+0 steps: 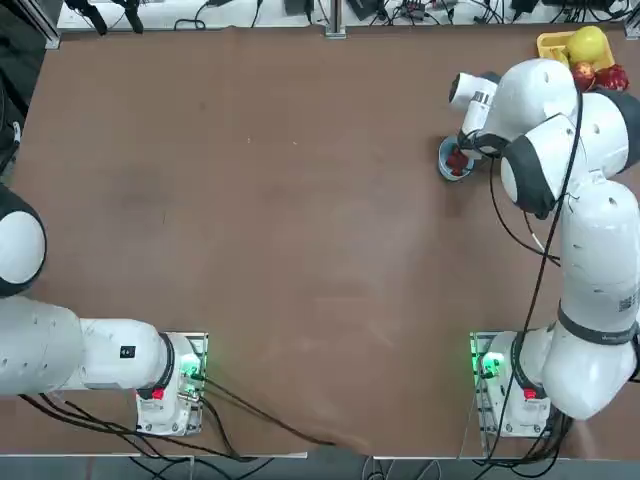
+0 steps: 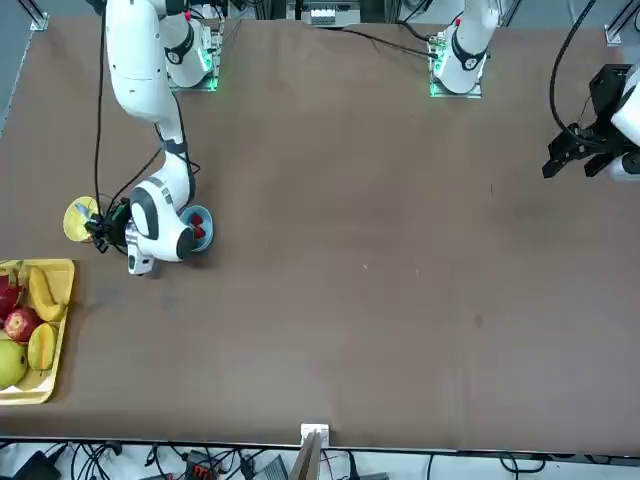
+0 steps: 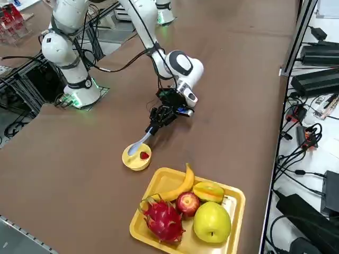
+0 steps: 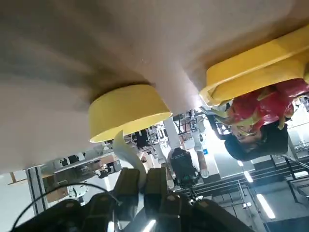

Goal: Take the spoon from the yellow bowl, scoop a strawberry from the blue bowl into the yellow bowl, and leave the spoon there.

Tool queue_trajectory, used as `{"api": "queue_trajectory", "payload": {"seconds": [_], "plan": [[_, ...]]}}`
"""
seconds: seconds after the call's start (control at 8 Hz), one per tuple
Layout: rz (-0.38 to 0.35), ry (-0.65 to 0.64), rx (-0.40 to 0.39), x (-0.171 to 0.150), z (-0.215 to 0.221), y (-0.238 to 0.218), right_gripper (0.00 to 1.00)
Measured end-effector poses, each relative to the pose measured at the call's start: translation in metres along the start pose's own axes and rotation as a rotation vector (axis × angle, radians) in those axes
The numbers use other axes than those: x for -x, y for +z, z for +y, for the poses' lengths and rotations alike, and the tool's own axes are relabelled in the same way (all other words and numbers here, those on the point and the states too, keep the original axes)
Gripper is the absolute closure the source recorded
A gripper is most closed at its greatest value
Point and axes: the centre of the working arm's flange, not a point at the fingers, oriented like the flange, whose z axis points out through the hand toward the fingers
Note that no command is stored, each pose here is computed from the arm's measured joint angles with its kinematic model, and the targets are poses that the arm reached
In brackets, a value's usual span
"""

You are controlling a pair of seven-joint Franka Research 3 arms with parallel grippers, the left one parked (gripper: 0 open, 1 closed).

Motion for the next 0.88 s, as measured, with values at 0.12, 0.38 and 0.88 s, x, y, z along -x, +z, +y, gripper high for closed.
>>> {"api": "queue_trajectory", "payload": {"seconds": [0.12,0.38,0.88], "plan": [[0.01,0.028,-0.025,-0.0012,-0.0022,-0.0009,0.89],[0.01,0.139,-0.071,-0.0029,-0.0073,-0.0012,0.89],[-0.063,0.41,-0.078,0.0013,-0.0005,0.0033,0.89]]}}
